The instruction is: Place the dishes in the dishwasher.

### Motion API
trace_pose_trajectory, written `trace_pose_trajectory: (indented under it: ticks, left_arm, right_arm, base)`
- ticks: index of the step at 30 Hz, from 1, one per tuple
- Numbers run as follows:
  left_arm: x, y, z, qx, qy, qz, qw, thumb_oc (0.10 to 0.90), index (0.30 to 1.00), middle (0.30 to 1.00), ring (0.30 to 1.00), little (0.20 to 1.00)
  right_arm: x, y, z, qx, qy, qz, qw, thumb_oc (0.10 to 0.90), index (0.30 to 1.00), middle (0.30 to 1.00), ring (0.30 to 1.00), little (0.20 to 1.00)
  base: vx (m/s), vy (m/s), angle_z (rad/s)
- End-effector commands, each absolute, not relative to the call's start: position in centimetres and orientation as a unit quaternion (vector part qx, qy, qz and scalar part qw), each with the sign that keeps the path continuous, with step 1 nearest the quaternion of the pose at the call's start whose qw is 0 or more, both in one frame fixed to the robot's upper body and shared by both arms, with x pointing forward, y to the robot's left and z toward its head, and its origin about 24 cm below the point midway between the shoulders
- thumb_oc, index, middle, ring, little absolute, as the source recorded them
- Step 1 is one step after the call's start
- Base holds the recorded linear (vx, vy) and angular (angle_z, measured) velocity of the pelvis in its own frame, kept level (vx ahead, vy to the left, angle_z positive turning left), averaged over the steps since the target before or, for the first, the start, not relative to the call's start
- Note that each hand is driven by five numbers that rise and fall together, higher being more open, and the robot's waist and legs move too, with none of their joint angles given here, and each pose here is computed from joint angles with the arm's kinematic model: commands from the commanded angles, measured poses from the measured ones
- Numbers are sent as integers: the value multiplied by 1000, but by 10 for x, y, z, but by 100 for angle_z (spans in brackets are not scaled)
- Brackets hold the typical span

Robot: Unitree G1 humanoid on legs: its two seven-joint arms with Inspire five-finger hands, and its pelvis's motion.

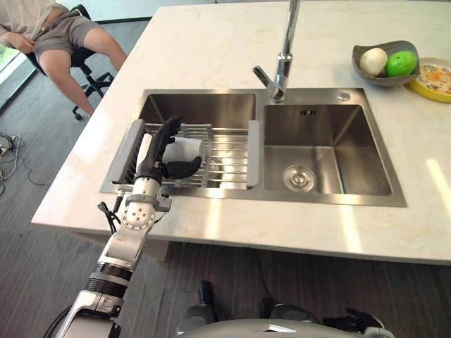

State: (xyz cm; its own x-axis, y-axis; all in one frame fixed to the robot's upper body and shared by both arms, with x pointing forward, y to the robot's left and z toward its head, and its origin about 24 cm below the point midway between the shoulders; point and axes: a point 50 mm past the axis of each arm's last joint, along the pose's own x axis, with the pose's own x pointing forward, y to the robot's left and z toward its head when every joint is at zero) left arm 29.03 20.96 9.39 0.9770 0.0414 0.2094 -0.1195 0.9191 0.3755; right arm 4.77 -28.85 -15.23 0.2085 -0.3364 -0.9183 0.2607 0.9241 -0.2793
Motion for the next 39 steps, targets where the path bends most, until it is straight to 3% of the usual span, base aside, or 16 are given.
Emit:
trace_pose_trajectory:
  ticks: [1,6,20,21,29,39]
  left_arm:
    - [287,228,162,241,-245,97,934,800,900,900,900,900]
    - [279,234,177,293,-271,103,911,800,900,900,900,900]
    - [276,235,206,470,-289,23,833,800,900,900,900,900]
    - [280,234,207,530,-272,-5,803,800,900,900,900,900]
    - [293,238,209,650,-248,-8,718,800,900,900,900,900]
    - [305,240,207,726,-236,-5,645,800,900,900,900,900]
  right_arm:
    - [47,-286,-154,-46,609,-170,774,800,900,900,900,900]
    - [51,-274,-158,-45,616,-139,775,800,900,900,900,900]
    - [41,-302,-149,-56,632,-148,758,800,900,900,900,900]
    - [35,-302,-150,-51,640,-149,752,800,900,900,900,900]
    - [20,-305,-149,-55,652,-153,740,800,900,900,900,900]
    - [14,-307,-148,-54,652,-163,739,800,900,900,900,900]
  base:
    - [6,158,-1]
    - [-25,109,-13]
    - [17,-26,-13]
    - [74,-26,0]
    - [37,-18,4]
    - [9,0,-3]
